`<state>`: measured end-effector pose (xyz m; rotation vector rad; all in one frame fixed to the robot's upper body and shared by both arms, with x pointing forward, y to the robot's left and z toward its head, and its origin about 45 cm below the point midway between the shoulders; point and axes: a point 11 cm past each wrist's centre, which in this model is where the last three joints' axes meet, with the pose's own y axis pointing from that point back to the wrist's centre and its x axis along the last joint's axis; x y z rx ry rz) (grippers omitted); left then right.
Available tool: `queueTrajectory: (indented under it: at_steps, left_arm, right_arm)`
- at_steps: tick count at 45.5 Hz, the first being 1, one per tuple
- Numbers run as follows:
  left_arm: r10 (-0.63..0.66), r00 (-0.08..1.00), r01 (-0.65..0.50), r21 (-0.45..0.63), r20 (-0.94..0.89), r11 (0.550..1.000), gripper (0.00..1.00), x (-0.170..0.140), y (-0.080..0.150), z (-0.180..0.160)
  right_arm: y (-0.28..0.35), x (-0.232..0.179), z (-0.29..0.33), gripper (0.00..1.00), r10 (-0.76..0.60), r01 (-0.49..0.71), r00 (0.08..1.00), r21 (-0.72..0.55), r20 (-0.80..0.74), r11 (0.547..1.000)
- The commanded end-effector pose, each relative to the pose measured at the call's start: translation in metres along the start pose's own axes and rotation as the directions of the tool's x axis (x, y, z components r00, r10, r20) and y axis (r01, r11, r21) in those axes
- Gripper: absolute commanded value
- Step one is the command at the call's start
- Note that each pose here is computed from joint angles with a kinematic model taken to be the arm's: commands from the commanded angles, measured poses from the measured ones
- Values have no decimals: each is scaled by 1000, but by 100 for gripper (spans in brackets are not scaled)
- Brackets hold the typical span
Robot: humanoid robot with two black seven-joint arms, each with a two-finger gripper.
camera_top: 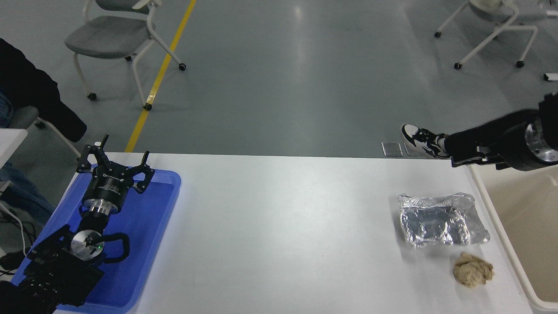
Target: Pick up paper cup place in dustbin
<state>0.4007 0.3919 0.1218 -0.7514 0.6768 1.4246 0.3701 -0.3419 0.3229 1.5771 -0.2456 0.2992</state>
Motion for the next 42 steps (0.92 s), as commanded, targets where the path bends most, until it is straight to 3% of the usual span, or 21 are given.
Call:
queueTrajectory:
  at_steps: [1,5,16,42]
  left_arm:
    - [1,1000,-1,0,1,1000,100,1,1,0]
    - [1,1000,-1,0,1,1000,100,1,1,0]
    - [1,1000,-1,0,1,1000,100,1,1,0]
    - [2,1000,-2,0,2,1000,100,1,1,1]
  right_arm:
    - [46,-4,-40,100,-106,104,993,-42,-48,994]
    - [63,-2,-43,100,-134,130,989,-78,-55,989]
    - [72,-14,-70,100,-212,212,977,-5,-33,977]
    - [95,-7,-144,100,-179,182,977,14,-112,983]
